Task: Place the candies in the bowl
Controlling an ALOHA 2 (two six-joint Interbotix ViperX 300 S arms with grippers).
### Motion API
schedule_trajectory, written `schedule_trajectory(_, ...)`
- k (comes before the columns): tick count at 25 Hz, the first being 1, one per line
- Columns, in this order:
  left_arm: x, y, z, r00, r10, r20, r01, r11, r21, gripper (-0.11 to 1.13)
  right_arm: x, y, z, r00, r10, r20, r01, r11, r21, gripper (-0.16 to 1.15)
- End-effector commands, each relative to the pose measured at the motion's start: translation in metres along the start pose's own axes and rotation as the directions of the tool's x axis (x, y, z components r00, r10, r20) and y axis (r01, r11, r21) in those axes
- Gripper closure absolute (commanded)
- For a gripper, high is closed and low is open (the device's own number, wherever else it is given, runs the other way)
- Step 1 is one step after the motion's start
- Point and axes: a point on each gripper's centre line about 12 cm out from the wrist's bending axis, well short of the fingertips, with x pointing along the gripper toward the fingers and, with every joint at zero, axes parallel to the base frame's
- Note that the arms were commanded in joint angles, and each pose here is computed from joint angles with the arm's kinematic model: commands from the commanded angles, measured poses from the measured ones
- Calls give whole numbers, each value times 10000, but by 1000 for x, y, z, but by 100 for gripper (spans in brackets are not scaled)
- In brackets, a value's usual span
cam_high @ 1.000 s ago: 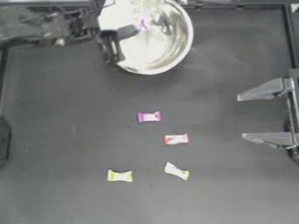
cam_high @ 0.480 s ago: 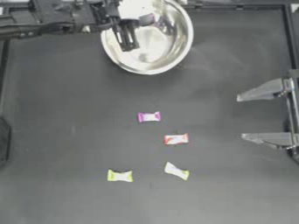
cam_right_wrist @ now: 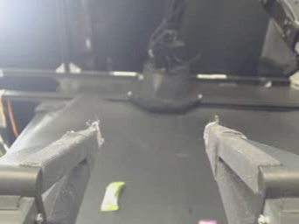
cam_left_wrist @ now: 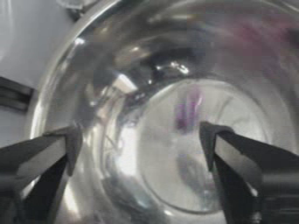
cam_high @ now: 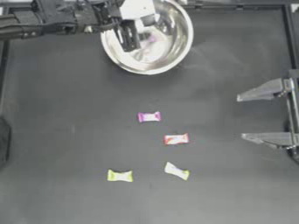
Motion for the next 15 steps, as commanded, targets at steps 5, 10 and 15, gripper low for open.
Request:
schedule_trajectory(5,-77,6,53,9822,364,1845,-370,9993,-1,8,2,-3,3,9999,-127,61,127,9999,12,-2)
schedule_trajectory(10,-131,-11,63,9640,122,2655,-174,9997,175,8,1,-4,2,9998,-179,-1,179,9998,25,-2)
schedule_trajectory(15,-181,-30,58,9418,-314,3347,427,9987,-266,8,1,-7,2,9994,-328,-63,328,9995,7,-2)
